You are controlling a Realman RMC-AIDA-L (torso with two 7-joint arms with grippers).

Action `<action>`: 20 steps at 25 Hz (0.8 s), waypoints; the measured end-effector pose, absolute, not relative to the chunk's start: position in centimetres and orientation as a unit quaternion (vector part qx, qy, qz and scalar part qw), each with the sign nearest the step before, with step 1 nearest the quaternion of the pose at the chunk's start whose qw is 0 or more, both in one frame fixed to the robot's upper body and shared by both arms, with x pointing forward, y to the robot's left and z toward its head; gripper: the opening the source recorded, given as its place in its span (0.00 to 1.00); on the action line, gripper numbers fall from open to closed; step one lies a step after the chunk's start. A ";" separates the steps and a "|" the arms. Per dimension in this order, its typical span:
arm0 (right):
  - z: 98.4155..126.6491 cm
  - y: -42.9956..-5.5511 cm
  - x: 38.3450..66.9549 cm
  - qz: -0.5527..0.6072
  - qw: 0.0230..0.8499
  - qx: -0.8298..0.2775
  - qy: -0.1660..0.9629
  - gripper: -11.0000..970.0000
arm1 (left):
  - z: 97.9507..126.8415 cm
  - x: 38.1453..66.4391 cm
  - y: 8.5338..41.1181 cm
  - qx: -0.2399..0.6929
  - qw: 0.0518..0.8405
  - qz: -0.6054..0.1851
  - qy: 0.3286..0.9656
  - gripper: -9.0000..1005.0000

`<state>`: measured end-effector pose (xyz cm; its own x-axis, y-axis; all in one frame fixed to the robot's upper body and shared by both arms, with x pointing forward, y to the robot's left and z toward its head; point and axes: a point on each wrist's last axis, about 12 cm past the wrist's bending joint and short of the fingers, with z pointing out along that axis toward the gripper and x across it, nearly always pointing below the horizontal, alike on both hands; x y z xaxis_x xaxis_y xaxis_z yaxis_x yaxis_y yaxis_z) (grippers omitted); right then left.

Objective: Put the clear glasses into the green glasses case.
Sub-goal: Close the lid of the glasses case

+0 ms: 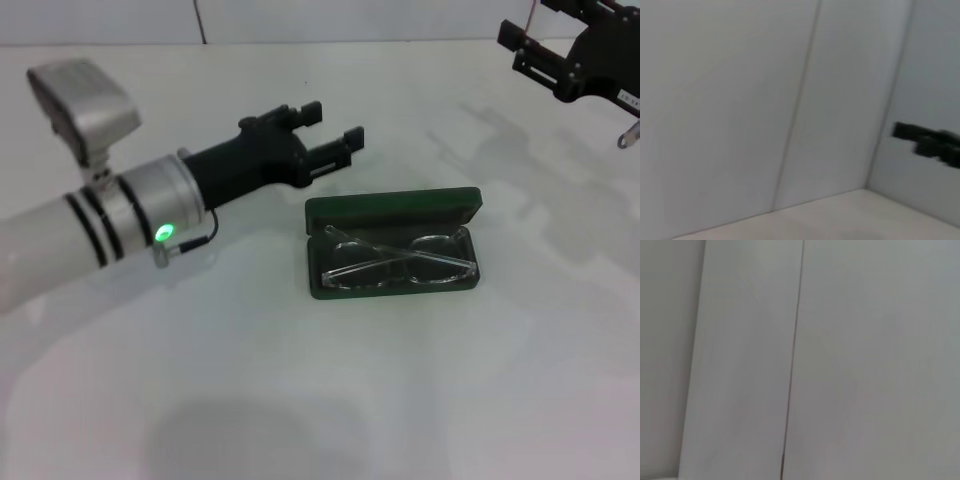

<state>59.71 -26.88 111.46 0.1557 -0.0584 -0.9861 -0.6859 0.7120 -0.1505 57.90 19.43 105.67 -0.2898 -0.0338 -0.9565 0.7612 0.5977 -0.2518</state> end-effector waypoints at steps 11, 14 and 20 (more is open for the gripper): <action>110.9 -26.9 59.7 0.218 0.689 -0.304 0.621 0.70 | 106.0 59.5 15.3 0.336 0.424 -0.355 0.762 0.74; 110.8 -27.0 59.7 0.214 0.687 -0.300 0.626 0.70 | 105.6 58.9 15.3 0.360 0.421 -0.349 0.756 0.74; 110.7 -27.0 59.9 0.210 0.685 -0.295 0.632 0.70 | 103.9 57.0 16.2 0.404 0.414 -0.325 0.748 0.74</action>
